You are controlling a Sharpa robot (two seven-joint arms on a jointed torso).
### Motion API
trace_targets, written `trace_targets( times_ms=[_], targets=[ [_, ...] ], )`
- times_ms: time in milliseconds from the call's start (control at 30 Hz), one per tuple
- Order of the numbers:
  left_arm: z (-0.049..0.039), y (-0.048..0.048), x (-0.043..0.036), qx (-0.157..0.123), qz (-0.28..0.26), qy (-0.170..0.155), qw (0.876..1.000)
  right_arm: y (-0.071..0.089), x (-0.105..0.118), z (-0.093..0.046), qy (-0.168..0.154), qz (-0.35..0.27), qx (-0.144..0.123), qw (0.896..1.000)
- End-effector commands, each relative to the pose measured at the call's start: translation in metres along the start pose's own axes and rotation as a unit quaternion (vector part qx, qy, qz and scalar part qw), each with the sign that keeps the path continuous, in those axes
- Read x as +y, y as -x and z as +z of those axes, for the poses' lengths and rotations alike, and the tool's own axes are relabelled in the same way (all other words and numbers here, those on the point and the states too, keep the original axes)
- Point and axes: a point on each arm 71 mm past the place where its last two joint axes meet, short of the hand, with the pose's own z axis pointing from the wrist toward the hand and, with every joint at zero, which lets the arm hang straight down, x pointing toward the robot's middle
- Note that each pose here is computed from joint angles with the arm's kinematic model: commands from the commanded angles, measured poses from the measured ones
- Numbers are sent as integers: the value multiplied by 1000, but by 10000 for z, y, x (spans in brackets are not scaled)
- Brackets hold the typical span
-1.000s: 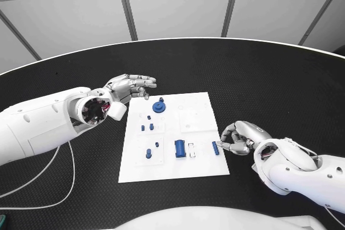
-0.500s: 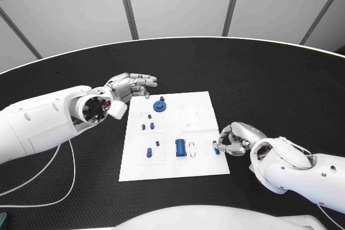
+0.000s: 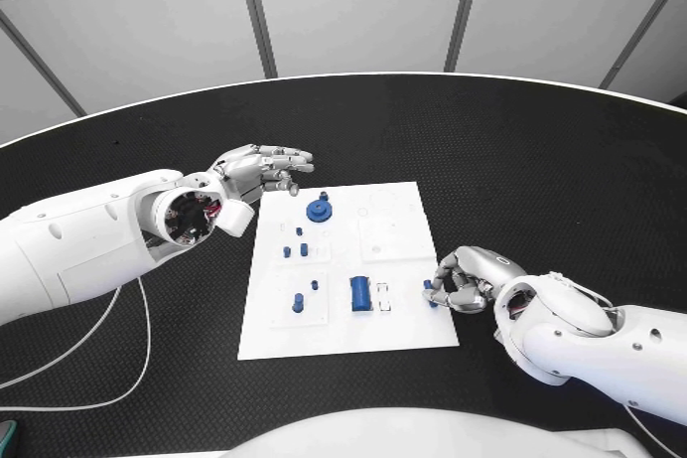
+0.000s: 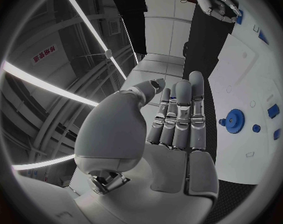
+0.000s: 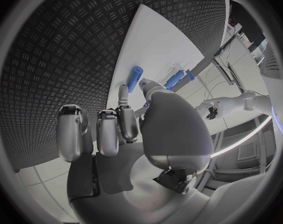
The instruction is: Assemble the parts on the task board
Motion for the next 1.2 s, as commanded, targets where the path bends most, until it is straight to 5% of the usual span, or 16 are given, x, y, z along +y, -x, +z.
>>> trace_targets(
  times_ms=[33, 767, 1200],
  targets=[
    [-3, 1, 0, 0, 0, 0, 1000, -12, -4, 5, -1, -3, 5, 1000],
    [-10, 10, -1, -1, 0, 0, 1000, -66, 47, 15, 17, -58, 5, 998],
    [8, 4, 0, -1, 0, 0, 1000, -36, 150, -139, 16, 6, 8, 1000]
  ],
)
